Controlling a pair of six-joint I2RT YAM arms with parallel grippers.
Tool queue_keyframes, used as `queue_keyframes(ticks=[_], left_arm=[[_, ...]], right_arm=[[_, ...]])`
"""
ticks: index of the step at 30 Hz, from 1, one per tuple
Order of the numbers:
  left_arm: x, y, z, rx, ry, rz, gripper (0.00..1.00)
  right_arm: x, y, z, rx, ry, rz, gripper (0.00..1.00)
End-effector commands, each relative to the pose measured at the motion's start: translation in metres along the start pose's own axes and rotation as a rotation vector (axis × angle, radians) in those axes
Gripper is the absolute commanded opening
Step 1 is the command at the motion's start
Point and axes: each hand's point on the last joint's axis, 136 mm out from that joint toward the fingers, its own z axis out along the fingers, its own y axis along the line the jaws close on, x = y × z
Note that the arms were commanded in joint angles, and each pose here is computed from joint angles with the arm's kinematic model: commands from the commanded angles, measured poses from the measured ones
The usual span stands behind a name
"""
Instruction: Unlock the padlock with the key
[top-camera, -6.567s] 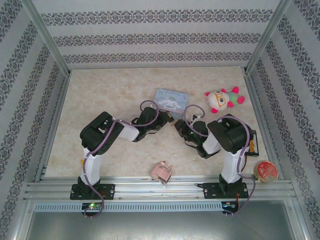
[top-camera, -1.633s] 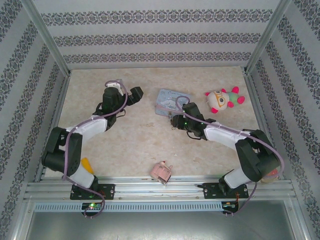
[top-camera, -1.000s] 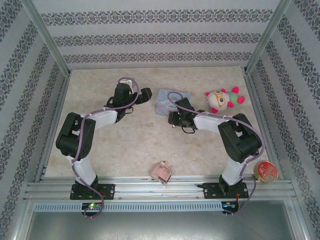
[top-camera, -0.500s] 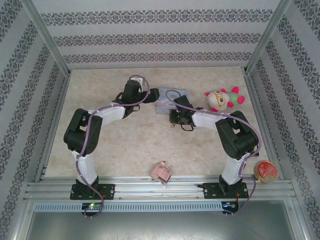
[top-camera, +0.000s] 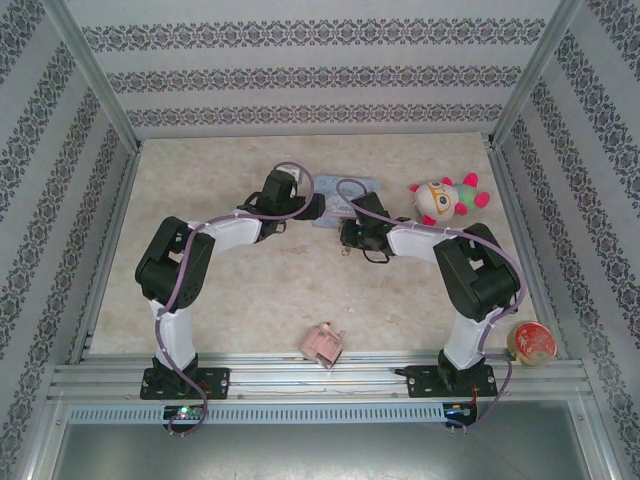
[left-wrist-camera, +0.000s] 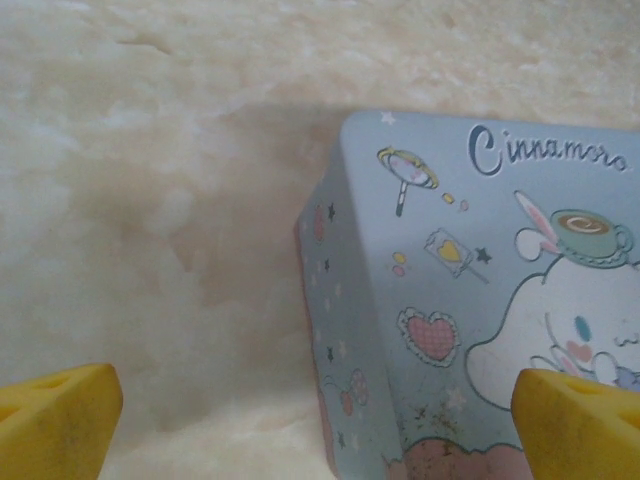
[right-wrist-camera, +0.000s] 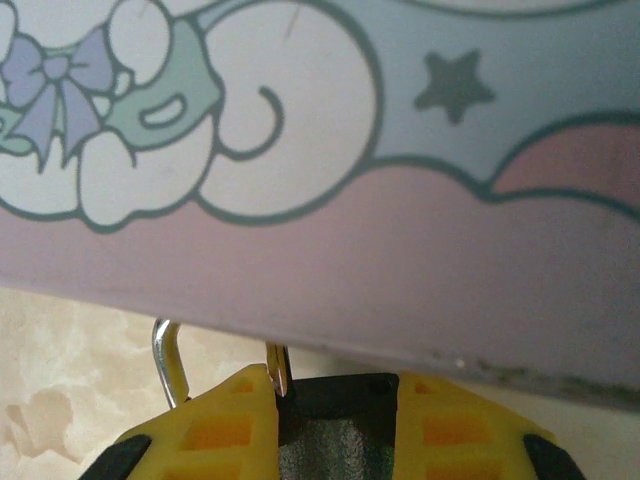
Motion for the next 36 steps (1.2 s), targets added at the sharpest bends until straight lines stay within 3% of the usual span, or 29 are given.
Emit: queue_keyframes(ticks=[1, 7, 15, 26, 36], left_arm=[[0.014, 0.007, -0.005, -0.046, 0.031, 0.027, 0.99], [0.009, -0.005, -0.017, -0.052, 0.008, 0.061, 0.99], [0.016, -0.027, -0.01, -0.115, 0.005, 0.172, 0.99], [0.032, -0.024, -0.008, -0.14, 0.037, 0.138, 0.99], [0.058, -0.031, -0.029, -0.115, 0.091, 0.14, 0.99]], right_arm=[[0.002, -0.002, -0.014, 0.013, 0.001, 0.005, 0.0], [0.006, -0.001, -0.024, 0.076, 0.012, -0.062, 0.0], [0.011, -0.002, -0.02, 0.073, 0.018, -0.002, 0.0], [0.012, -0.001, -0.015, 0.025, 0.013, 0.088, 0.0], [0.014, -0.02, -0.034, 0.124, 0.026, 0.036, 0.0]])
